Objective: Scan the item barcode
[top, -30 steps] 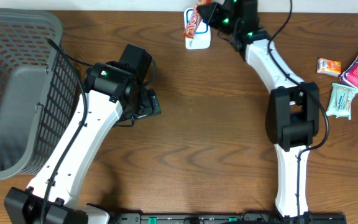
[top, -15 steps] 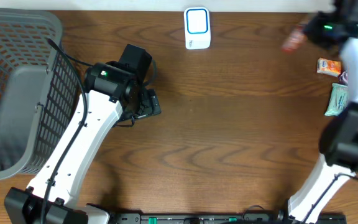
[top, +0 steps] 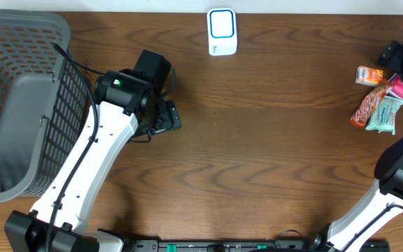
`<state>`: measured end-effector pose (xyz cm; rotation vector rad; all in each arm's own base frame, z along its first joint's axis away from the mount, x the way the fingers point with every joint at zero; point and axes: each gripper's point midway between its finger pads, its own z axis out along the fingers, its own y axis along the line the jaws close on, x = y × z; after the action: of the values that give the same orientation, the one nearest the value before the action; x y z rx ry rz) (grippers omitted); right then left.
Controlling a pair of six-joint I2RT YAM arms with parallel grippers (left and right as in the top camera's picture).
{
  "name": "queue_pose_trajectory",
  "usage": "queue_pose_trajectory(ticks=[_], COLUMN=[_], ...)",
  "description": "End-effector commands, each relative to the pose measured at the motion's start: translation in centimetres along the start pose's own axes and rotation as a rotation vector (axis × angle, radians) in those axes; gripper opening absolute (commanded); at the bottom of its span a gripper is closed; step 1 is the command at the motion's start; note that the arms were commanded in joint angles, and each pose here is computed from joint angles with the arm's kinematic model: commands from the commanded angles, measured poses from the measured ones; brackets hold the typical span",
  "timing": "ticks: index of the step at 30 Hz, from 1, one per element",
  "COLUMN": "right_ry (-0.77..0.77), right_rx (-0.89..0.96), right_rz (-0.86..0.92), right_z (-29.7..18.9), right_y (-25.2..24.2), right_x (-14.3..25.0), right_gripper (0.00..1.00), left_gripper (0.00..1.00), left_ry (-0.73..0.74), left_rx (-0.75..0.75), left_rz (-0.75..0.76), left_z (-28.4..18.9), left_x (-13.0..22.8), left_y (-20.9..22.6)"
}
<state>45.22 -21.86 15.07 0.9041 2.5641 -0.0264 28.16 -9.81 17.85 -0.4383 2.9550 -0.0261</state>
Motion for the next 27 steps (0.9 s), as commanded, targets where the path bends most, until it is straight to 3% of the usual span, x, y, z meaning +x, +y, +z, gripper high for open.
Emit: queue_pose_trajectory(ticks=[1,11,14,20,27], right_ry=[0.032,0.046,0.016,-0.057,-0.02], right_rx=[-0.074,-0.221,-0.258,-0.355,-0.406], right_rz=[0.055,0.025,-0.065,-0.22,-0.171], right_z=[-2.0,-15.2,-19.7,-23.7,-25.7], right_y=[0.7,3.7,5.4,6.6,4.1], right_x=[0.9,6.2,10.1,19.1,27.7], right_gripper=[0.99,0.99,0.99,0.99,0.99], left_gripper=[0.98,0.98,0.98,0.98,0.98], left_ry=[0.003,0.003,0.003,0.003,0.003], left_rx=[-0.01,-0.01,-0.01,-0.01,-0.01], left_rz=[0.017,0.016,0.017,0.017,0.016], left_z=[0.1,0.1,0.1,0.1,0.1], left_x=[0.0,0.0,0.0,0.0,0.0], left_y=[0.1,0.1,0.1,0.1,0.1])
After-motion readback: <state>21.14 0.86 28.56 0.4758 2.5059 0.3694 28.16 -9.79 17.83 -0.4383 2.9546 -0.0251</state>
